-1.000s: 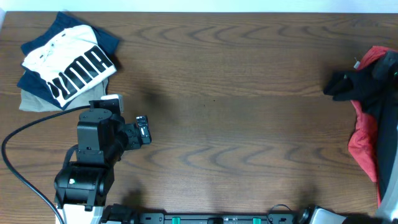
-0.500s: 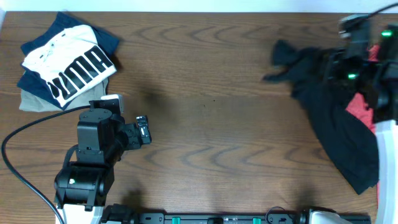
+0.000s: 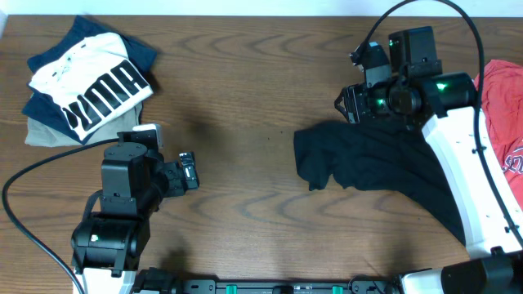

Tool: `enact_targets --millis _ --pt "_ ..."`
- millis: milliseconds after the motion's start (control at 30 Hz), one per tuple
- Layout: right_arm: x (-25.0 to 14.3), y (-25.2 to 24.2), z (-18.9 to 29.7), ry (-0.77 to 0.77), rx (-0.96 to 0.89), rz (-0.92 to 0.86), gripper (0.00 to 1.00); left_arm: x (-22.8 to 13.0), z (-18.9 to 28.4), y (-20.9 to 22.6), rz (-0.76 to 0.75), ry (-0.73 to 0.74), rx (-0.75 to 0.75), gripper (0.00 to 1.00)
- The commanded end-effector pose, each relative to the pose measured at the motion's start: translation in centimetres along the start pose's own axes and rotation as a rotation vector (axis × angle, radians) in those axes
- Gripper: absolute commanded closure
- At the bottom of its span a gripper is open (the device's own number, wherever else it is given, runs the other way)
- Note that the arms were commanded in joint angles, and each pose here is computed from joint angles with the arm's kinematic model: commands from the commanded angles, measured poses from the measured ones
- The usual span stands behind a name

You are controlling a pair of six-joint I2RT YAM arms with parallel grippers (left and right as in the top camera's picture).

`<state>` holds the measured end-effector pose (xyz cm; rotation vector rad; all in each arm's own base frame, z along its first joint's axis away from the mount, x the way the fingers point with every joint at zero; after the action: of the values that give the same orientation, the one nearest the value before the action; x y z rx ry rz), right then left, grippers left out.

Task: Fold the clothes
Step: 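Drag the black shirt with the right gripper toward the table center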

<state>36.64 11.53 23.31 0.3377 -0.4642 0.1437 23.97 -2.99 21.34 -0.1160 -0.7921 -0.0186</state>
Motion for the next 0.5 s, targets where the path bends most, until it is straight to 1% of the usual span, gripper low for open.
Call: enact_targets --millis 0,67,133,167,233,300,400,467 --pt "0.1 -2.6 0.0 -0.013 -0.148 -0.05 0.4 0.3 0.5 -1.4 0.001 0.002 -0.088 0.02" --pt "-0.1 -4.9 0.6 -0.023 -0.272 -0.147 0.35 0.2 0.6 -2.1 0.024 0.009 -0.14 0.02" --pt "-0.8 -7.0 1.3 -0.014 -0.368 -0.236 0.26 0.1 0.7 -3.0 0.082 0.021 -0.195 0.02" --pt "-1.1 -7.5 1.5 -0.004 -0.388 -0.257 0.23 0.0 0.7 -3.2 0.11 0.028 -0.212 0.02" --pt "-2.0 -8.7 1.9 0.025 -0.412 -0.293 0.22 -0.4 0.4 -3.7 0.187 0.054 -0.244 0.02" --pt "-2.9 -9.8 2.4 0.059 -0.43 -0.328 0.19 -1.2 -0.2 -4.3 0.251 0.107 -0.282 0.02" --pt "-3.9 -10.9 3.0 0.095 -0.45 -0.366 0.1 -2.4 -1.2 -5.5 0.294 0.198 -0.354 0.02" --pt "-4.4 -11.4 3.2 0.114 -0.459 -0.383 0.05 -3.1 -2.0 -6.0 0.311 0.258 -0.39 0.02"
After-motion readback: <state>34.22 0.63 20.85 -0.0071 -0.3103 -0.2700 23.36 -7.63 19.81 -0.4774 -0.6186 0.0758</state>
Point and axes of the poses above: each gripper's point midway between its finger pads, its own z axis back along the fingers, its own y axis along the line the jaws close on, x = y × z, the point moved 2 cm from there along z, back along the fingers, and after that the axes turned 9 degrees about -z, right-handed, at the moved point
